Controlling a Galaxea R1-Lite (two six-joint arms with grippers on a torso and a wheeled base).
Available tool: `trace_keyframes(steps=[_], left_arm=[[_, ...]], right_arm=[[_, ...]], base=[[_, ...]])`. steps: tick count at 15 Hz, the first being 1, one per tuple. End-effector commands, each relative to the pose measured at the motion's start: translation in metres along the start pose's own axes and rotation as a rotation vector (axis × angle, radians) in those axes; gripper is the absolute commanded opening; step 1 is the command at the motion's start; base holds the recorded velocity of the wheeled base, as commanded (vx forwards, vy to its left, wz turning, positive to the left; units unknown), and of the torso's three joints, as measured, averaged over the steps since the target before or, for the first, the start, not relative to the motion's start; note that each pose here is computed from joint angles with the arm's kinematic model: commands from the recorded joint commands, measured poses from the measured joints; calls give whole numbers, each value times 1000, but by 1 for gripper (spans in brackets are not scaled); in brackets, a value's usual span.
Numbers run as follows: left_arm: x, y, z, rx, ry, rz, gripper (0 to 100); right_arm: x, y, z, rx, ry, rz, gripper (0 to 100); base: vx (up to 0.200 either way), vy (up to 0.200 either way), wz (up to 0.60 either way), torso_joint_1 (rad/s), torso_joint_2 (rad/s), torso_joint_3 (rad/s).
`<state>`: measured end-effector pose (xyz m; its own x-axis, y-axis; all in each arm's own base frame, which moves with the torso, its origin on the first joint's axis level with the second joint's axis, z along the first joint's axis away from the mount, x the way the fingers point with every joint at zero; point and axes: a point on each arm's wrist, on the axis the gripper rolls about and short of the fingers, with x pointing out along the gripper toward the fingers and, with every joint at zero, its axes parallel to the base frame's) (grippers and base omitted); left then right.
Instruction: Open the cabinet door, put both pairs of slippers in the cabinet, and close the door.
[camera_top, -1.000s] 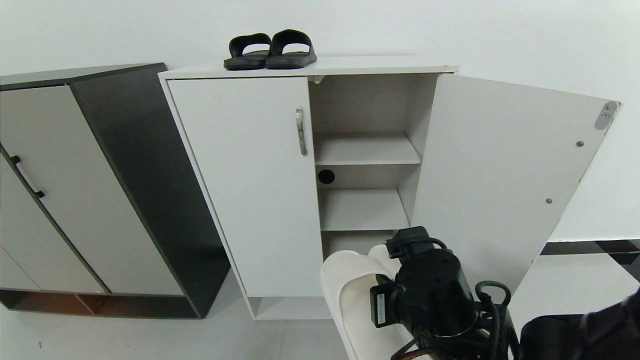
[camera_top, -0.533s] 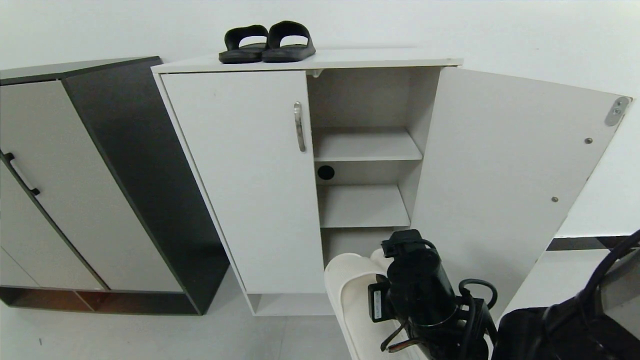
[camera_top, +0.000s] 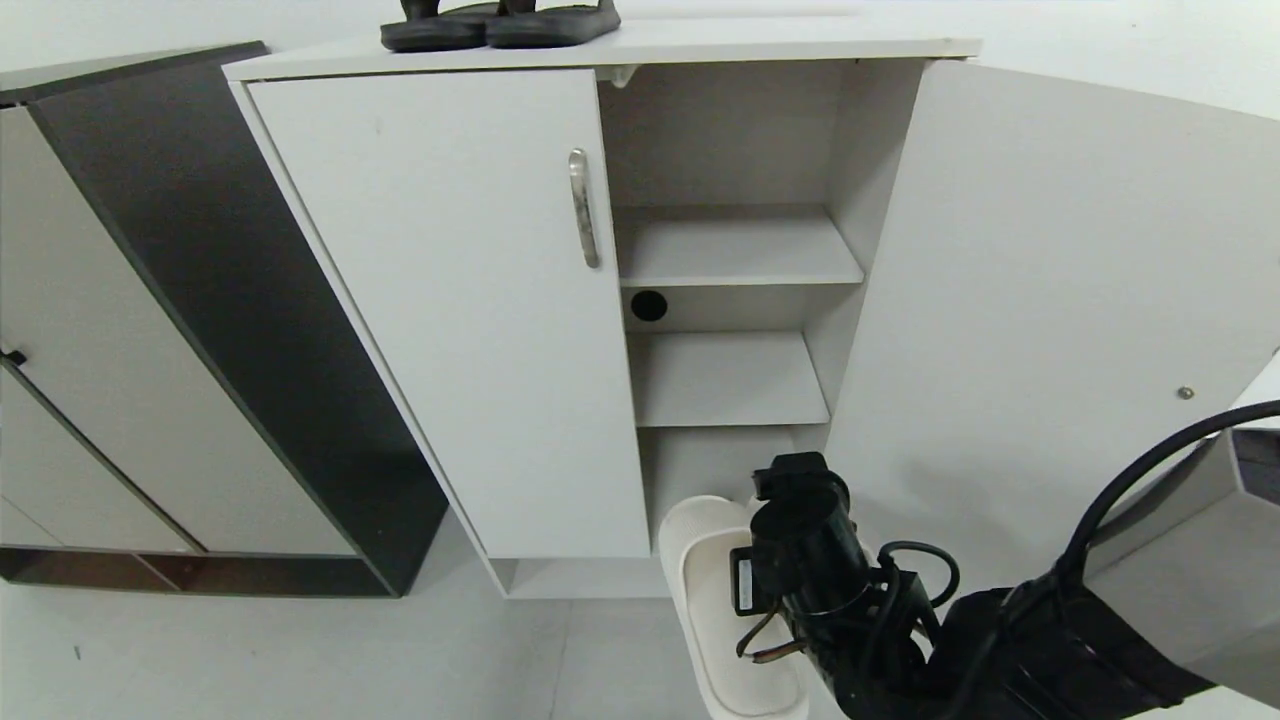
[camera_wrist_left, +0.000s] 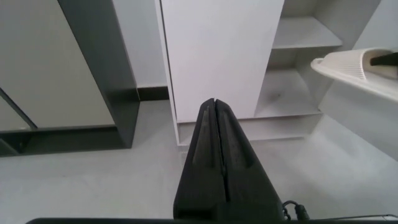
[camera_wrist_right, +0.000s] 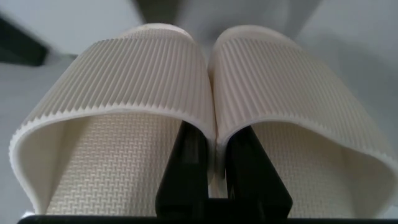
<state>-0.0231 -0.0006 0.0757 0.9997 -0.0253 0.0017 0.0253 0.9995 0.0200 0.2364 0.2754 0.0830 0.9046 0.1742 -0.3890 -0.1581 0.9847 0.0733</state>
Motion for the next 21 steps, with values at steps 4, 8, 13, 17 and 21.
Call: trace_keyframes(steps=[4,8,13,17,21], left_arm=[[0,0,0,0,2,1,0],[0,0,0,-2,2,2,0],[0,0,0,-2,2,5,0],[0,0,0,-2,2,7,0],[0,0,0,-2,2,5,0]], right_arm=[[8,9,-2,-25,-132,-69,0],[15,10,-15,-81,-296,-42,0],[15,12,-6,-75,-351,-40,0],[15,8,2,-69,-419,-49,0],[19,8,-2,-80,-446,-52,0]], base=[[0,0,0,4,4,-194],[0,0,0,4,4,-199],[0,0,0,3,0,-71],[0,0,0,0,0,0],[0,0,0,0,0,0]])
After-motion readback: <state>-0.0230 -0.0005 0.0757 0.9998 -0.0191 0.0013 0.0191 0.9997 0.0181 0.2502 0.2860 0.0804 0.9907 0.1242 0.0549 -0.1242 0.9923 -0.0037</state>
